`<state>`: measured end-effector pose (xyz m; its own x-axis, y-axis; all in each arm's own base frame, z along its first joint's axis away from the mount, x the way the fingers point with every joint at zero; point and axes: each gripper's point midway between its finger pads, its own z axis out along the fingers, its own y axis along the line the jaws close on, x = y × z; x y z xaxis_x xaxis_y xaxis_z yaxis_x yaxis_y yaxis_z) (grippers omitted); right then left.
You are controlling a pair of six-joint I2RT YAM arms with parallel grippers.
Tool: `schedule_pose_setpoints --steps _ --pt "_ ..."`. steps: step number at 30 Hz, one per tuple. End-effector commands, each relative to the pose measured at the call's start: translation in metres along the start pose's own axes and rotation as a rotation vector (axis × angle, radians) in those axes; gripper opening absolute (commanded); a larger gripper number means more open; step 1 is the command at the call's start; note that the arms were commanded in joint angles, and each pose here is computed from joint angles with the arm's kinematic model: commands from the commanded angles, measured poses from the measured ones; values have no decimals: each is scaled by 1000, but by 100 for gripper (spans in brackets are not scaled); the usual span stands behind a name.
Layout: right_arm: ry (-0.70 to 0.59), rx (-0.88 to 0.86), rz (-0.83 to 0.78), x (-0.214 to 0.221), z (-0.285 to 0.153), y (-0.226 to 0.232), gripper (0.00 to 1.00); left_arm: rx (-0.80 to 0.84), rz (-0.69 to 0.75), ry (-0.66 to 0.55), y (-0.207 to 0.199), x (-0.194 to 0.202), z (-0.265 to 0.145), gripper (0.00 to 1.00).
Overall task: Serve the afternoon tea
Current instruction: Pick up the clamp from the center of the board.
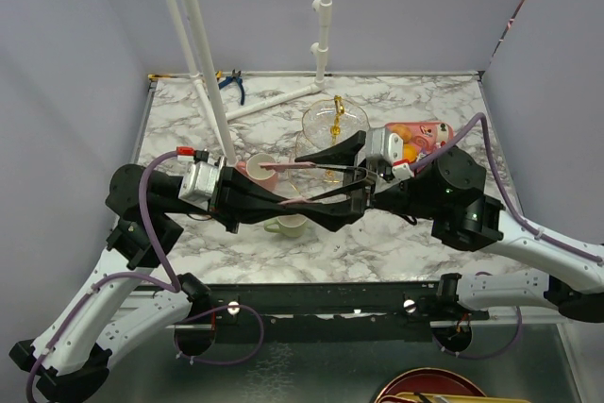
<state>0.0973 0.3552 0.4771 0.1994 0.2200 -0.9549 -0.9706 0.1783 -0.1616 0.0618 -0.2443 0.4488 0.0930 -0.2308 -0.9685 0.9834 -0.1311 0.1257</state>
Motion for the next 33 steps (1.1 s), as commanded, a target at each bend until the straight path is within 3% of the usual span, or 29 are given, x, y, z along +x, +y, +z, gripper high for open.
schedule_pose_setpoints --steps 1,7,10,14,19,25,29,33 --pt "-54 -10 -11 -19 -4 1 67 61 0 7 -12 -1 -1 0" --pt "-45 0 -13 -19 -6 0 52 49 -13 10 -8 3 0 2" --pt "-29 41 -16 -16 -9 -7 50 23 -19 10 -3 6 0 19" --pt "-21 121 -37 -16 -15 -21 49 -16 -14 19 3 11 -1 64" --pt "5 271 -68 -10 -29 -46 49 -113 23 42 19 18 -6 98" --pt "49 449 -99 -4 -66 -72 50 -445 133 97 74 27 -29 99" --pt "84 609 -117 1 -103 -91 50 -700 120 147 110 38 -57 99" --pt "141 769 -145 11 -139 -109 52 -838 101 245 132 59 -77 99"
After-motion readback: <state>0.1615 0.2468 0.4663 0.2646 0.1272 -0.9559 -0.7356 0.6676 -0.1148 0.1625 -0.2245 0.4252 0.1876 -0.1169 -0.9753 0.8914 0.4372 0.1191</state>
